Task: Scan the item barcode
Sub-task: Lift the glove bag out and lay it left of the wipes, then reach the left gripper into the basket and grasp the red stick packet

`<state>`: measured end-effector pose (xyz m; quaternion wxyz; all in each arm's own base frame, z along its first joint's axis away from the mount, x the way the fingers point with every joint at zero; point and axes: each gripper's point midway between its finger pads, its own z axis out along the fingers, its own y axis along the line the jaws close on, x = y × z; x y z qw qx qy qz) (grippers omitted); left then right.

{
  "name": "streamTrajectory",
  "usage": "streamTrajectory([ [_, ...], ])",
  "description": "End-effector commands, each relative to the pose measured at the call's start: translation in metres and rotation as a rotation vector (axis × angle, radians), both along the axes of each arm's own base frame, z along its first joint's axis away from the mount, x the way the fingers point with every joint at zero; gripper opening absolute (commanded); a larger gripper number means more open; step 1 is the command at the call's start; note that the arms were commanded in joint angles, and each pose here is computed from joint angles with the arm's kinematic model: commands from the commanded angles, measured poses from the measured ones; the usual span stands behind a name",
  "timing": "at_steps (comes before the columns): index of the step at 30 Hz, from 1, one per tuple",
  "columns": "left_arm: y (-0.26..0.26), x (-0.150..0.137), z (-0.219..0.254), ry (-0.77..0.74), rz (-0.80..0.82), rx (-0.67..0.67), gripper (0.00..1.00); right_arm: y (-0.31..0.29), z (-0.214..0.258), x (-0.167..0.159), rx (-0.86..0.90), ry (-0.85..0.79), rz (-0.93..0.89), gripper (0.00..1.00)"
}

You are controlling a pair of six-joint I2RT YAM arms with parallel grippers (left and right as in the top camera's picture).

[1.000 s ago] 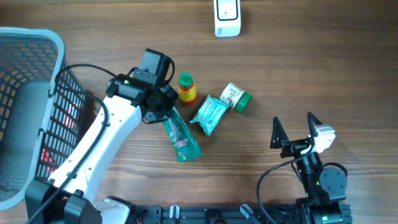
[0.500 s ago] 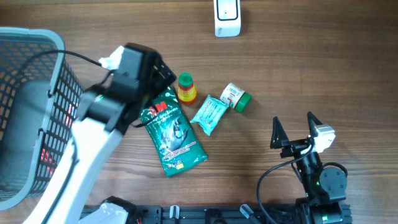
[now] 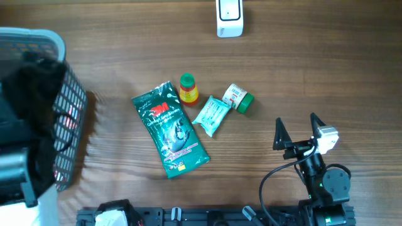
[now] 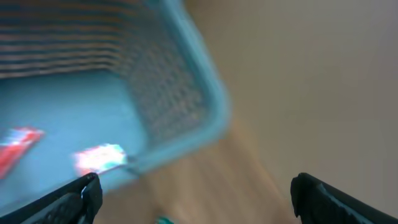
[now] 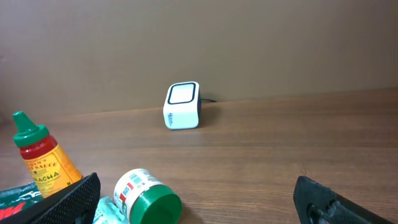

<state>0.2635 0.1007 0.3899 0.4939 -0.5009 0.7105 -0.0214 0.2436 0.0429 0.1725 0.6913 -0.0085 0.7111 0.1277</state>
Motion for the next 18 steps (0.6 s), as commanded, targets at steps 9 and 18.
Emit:
streamTrajectory([
  [9, 0.112, -0.047, -0.103, 0.355, 0.225, -0.296, 1.0, -0.001, 0.001, 0.0, -0.011, -0.006, -0.009, 1.0],
  [18, 0.148, -0.091, -0.197, 0.776, 0.129, -0.478, 1.0, -0.001, 0.001, 0.0, -0.012, -0.006, -0.009, 1.0],
])
